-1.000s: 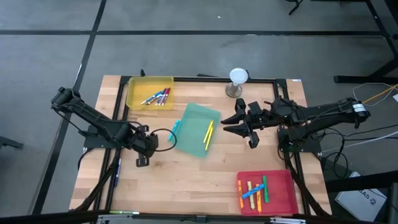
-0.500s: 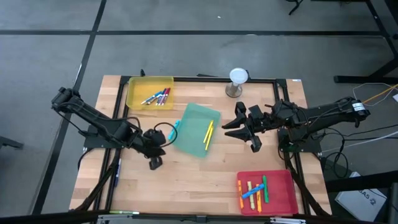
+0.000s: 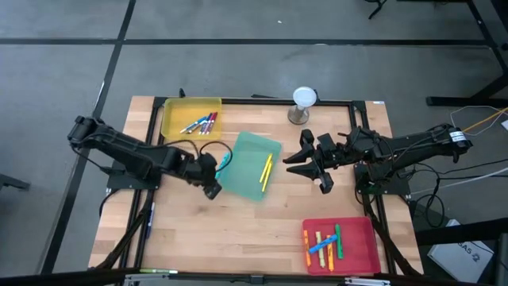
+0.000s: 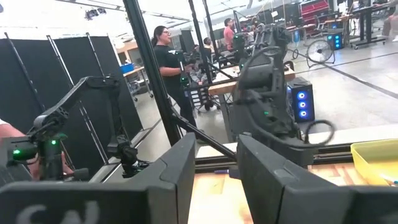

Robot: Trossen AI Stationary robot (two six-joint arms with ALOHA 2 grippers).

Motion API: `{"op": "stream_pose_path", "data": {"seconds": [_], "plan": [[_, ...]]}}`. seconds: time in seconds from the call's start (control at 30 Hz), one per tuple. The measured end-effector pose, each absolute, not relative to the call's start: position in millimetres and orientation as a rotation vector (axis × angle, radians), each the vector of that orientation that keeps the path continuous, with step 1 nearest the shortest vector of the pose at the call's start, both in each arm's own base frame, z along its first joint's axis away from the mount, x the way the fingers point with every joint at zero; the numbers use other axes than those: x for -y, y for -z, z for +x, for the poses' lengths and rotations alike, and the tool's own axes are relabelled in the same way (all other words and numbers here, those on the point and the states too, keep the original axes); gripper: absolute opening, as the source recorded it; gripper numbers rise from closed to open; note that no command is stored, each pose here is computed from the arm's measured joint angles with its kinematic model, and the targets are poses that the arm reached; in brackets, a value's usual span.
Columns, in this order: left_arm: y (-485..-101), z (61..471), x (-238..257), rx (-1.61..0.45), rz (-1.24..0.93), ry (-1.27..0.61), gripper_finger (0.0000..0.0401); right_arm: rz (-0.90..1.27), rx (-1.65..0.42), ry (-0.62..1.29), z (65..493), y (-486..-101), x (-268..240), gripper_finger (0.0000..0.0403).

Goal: Pick & Place Markers
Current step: Put the light blue highlighter pen into the pink bin

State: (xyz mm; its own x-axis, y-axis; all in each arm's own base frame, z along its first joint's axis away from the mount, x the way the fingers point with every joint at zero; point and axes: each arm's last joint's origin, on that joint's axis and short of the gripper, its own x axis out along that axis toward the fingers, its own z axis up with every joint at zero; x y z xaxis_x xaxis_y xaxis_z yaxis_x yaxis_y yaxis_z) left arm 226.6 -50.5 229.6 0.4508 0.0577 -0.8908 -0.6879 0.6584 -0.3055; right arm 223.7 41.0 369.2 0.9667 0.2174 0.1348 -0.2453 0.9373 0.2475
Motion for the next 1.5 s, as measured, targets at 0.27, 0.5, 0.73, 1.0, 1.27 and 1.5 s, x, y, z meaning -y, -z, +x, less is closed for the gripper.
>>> {"op": "stream_pose_path", "data": {"seconds": [0.27,0.5,0.73,1.0,1.27,1.5], "plan": [[-225.9,227.1,12.1,-1.087,-0.849,-0.582,0.0202,0.291,0.108,-0.211,223.8,-369.2,-40.2,0.0116],[-225.9,216.2,-4.1,-1.139,-0.853,-0.678,0.0186,0.295,0.11,-0.211,223.8,-369.5,-40.2,0.0116],[-225.7,218.8,-9.2,-1.114,-0.767,-0.672,0.0186,0.291,0.107,-0.212,223.8,-369.2,-40.3,0.0116],[-228.9,227.2,-14.0,-1.025,-0.824,-0.64,0.0192,0.263,0.096,-0.209,224.0,-367.9,-40.3,0.0116],[-213.0,230.1,-32.4,-1.103,-0.831,-0.741,0.0219,0.259,0.092,-0.208,224.0,-367.4,-40.3,0.0116],[-181.4,244.2,-36.1,-1.25,-0.826,-0.756,0.0242,0.271,0.091,-0.209,224.0,-367.4,-40.3,0.0116]]}}
